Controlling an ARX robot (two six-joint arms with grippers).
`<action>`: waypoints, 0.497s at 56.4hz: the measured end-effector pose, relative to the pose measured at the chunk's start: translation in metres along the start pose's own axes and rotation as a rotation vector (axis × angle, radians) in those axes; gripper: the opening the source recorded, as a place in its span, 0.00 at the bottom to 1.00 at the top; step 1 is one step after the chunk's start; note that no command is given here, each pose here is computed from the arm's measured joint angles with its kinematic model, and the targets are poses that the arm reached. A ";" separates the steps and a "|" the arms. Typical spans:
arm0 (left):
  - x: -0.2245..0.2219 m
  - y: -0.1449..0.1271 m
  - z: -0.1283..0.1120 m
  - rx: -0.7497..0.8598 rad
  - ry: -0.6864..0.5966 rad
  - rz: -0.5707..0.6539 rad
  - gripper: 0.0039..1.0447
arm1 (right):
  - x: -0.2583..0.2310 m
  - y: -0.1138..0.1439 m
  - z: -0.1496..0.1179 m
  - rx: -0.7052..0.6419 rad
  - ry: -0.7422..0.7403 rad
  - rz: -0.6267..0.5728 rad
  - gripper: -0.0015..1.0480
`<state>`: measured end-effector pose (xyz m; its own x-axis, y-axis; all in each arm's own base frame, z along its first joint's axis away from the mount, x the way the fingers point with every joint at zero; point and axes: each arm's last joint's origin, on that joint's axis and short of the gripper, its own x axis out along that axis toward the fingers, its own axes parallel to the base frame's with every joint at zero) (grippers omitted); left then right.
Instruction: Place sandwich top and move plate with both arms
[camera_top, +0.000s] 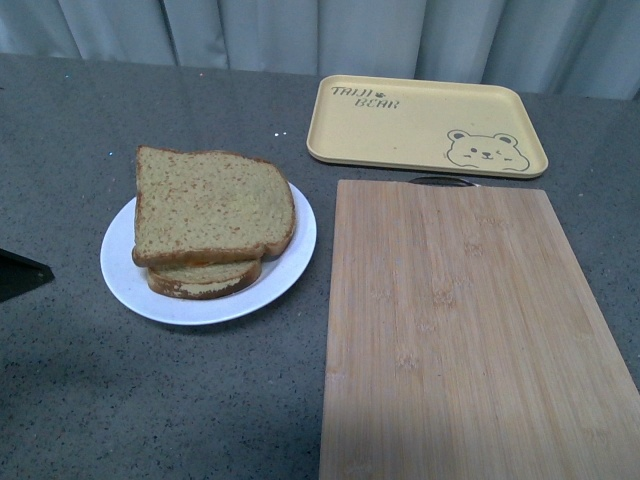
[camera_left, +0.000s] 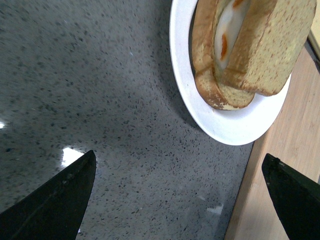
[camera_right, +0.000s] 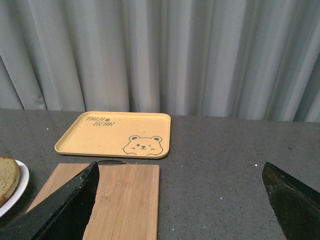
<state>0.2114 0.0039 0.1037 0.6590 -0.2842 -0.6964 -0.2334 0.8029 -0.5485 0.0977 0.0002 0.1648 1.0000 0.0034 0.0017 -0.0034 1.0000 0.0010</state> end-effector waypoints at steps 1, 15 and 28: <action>0.003 0.000 0.000 -0.004 0.012 -0.006 0.94 | 0.000 0.000 0.000 0.000 0.000 0.000 0.91; 0.035 -0.003 0.006 -0.045 0.071 -0.013 0.94 | 0.000 0.000 0.000 0.000 0.000 0.000 0.91; 0.052 -0.008 0.004 0.001 0.102 -0.014 0.94 | 0.000 0.000 0.000 0.000 0.000 0.000 0.91</action>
<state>0.2498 -0.0153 0.0739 0.5860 -0.3474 -0.7320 -0.2236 0.7990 -0.5582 0.0977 0.0002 0.1648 1.0000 0.0034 0.0017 -0.0034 1.0000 0.0010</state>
